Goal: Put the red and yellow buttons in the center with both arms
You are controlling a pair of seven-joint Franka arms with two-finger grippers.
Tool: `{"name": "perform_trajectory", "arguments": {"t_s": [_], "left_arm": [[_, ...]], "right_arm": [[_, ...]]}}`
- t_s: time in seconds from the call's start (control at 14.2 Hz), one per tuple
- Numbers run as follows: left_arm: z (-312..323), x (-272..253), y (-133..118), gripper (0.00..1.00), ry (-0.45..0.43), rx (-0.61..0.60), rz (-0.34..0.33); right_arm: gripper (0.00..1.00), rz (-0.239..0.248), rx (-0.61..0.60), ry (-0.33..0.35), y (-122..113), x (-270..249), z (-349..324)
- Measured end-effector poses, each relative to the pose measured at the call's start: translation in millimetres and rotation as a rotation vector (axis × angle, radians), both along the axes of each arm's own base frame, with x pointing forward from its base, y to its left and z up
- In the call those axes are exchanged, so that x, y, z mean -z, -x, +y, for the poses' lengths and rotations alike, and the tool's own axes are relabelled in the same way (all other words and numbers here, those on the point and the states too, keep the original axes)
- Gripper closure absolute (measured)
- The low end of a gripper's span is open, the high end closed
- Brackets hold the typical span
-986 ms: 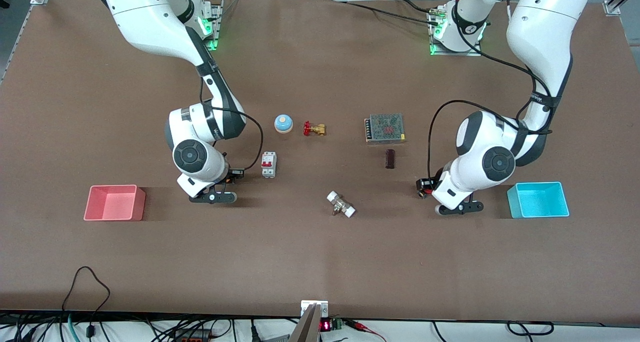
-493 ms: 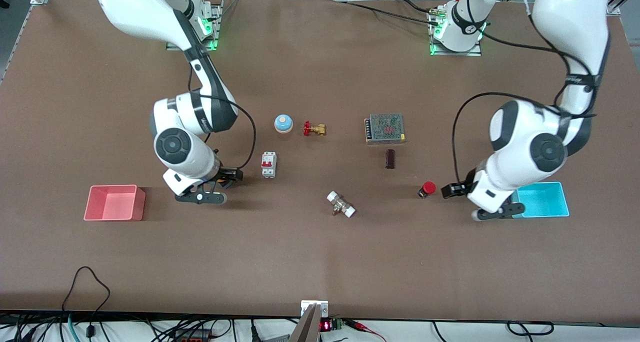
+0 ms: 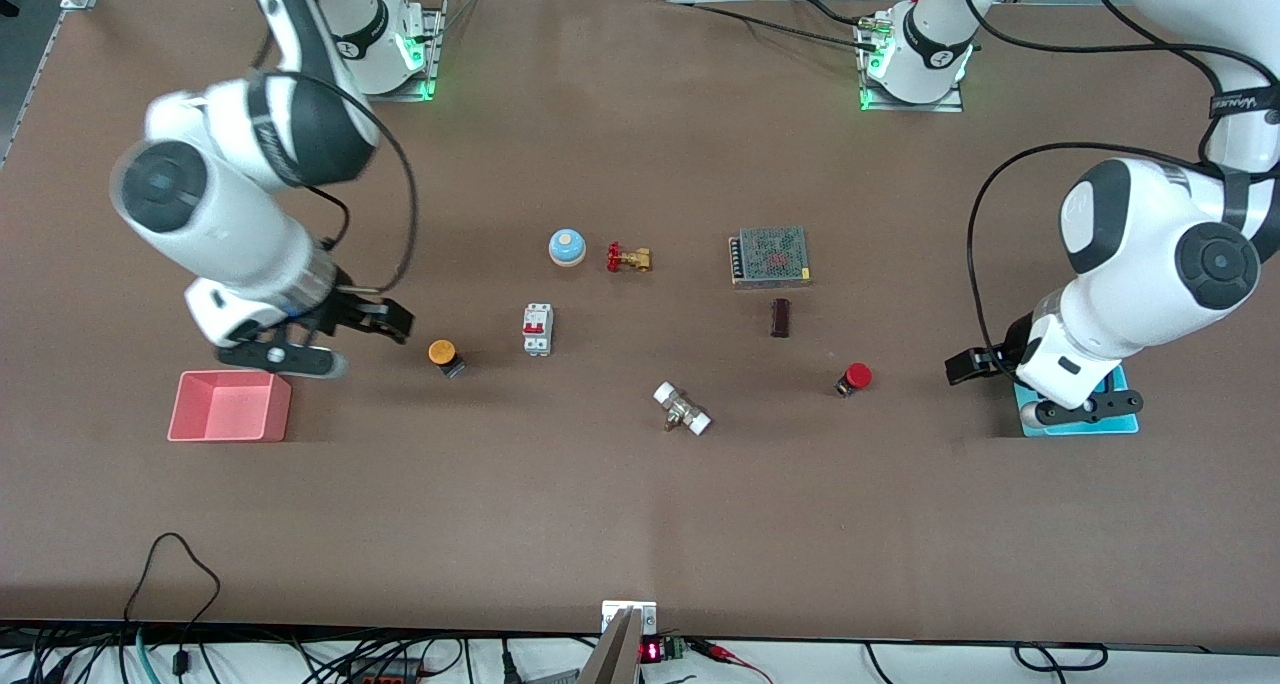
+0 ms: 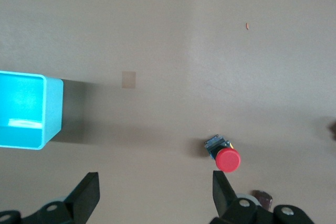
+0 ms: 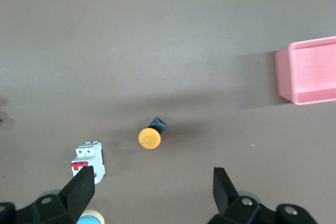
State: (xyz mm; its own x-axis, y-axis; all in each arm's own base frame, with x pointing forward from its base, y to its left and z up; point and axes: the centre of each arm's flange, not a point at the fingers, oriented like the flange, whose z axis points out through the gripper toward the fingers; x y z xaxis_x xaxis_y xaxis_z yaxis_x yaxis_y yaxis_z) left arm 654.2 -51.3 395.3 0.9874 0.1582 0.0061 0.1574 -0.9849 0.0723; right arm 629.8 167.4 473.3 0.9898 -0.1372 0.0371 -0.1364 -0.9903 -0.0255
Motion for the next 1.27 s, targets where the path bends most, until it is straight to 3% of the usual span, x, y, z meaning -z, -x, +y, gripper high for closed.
{"name": "perform_trajectory", "arguments": {"t_s": [0.42, 0.77, 0.99, 1.27], "left_arm": [[29, -60, 18, 0.0, -0.043, 0.062, -0.015], [52, -103, 39, 0.0, -0.06, 0.087, -0.013], [51, -125, 48, 0.0, -0.066, 0.107, 0.002], [59, -185, 63, 0.0, -0.068, 0.153, 0.043]], "right_arm": [[0.0, 0.033, -0.03, 0.002, -3, -85, -104], [0.0, 0.014, -0.093, 0.003, 8, -120, -193], [0.0, 0.088, -0.105, 0.011, 25, -124, -199], [0.0, 0.091, -0.12, 0.007, 37, -129, -192]]}}
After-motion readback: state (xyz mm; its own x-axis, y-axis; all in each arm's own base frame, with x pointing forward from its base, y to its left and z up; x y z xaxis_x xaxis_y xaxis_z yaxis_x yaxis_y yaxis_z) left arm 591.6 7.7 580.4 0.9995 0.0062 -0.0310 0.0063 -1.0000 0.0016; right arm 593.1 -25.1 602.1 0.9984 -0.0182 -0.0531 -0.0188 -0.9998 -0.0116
